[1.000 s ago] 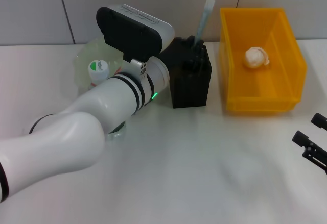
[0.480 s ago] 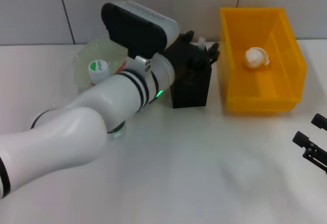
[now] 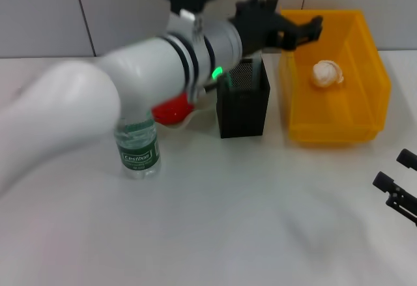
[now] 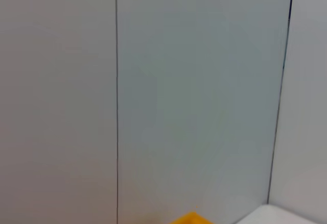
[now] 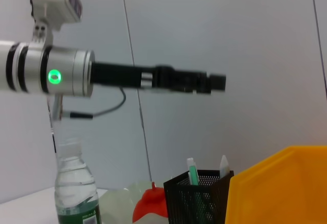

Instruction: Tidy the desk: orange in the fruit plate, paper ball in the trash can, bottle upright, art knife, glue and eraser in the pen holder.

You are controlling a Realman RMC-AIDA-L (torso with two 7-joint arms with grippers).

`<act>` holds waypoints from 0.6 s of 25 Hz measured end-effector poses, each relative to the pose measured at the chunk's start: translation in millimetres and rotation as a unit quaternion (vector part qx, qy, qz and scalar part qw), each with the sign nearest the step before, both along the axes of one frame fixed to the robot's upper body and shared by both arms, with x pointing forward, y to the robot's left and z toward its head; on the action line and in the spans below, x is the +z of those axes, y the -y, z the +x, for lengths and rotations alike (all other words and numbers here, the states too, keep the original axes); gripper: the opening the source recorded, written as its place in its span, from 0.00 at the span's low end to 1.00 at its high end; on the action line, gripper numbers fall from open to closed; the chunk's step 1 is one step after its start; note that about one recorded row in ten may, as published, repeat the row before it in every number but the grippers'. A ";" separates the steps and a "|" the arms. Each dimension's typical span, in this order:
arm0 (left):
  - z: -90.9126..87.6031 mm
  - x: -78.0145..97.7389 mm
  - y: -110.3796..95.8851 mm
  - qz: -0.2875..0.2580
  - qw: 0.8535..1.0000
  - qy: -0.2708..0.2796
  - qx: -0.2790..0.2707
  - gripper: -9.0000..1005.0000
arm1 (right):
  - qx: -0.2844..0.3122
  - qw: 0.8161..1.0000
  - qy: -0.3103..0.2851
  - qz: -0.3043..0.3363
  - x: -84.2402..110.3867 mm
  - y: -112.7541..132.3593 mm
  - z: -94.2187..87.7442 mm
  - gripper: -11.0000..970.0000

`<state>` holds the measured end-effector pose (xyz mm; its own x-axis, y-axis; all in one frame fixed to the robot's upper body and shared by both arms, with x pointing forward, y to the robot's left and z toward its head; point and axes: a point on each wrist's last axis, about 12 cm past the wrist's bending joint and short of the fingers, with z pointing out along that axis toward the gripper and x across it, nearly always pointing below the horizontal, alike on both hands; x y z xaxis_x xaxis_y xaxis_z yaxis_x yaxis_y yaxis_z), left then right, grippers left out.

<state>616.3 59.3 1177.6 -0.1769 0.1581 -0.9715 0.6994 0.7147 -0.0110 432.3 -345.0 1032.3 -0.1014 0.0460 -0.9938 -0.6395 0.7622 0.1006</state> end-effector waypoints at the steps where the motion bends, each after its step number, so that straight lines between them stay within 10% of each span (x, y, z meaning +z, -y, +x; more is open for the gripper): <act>1: 2.5 7.0 -2.5 -0.005 1.000 0.001 -0.001 0.79 | 0.000 1.000 -0.001 0.000 -0.4 -0.2 -0.5 0.72; 9: 23.7 42.3 -48.5 -0.067 0.998 0.000 -0.014 0.84 | 0.001 1.000 -0.002 -0.002 -3.8 -2.6 -3.3 0.72; 15: 17.4 33.6 -77.5 -0.068 0.993 0.033 -0.086 0.84 | 0.005 1.000 0.001 0.000 -2.9 -3.5 -2.6 0.72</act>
<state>633.7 136.8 1211.3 -0.0941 0.0463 -0.9945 0.8129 0.5802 -0.0499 429.7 -341.5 1029.4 -0.0997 0.0446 -0.9940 -0.6473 0.7558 0.0988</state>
